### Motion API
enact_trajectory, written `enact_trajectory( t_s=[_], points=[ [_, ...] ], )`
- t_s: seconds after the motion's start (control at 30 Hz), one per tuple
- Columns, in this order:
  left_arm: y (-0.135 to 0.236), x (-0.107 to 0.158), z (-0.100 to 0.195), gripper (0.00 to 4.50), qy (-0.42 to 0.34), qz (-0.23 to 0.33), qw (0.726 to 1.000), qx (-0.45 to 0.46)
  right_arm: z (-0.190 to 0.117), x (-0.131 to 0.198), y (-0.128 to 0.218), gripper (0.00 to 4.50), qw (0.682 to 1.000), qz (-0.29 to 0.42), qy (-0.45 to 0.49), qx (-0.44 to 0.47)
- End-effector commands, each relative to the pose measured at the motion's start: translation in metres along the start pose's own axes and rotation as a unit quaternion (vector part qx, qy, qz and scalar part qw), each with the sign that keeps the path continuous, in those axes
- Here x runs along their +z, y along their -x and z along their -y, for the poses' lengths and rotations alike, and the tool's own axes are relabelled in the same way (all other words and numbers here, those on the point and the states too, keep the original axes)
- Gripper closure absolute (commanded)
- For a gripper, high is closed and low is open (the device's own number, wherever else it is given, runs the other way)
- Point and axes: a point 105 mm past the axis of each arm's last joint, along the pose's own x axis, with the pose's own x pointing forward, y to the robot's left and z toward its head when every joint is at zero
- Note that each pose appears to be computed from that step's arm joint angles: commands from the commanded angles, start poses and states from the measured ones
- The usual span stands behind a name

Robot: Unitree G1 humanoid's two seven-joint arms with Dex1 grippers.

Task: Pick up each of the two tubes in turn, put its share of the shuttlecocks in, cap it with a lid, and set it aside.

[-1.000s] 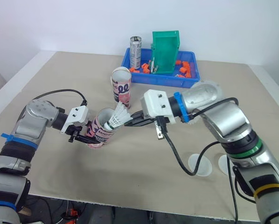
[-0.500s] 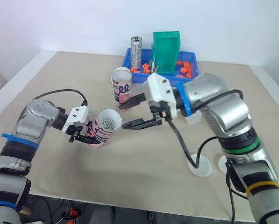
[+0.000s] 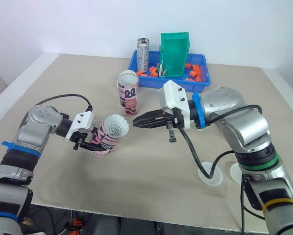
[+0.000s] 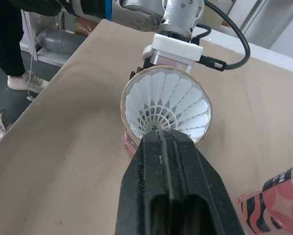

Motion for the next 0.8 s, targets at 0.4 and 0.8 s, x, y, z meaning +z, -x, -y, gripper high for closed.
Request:
enact_trajectory(
  t_s=[0.4,0.8],
  points=[
    [-0.011,0.009,-0.002,2.29,-0.015,0.008,1.0,-0.019,0.0,-0.001,-0.055,4.44,0.987,-0.07,0.083,0.12],
    [-0.009,0.009,0.0,2.29,-0.01,0.014,1.0,-0.011,-0.011,-0.024,-0.111,4.44,0.958,-0.133,0.161,0.197]
  ],
)
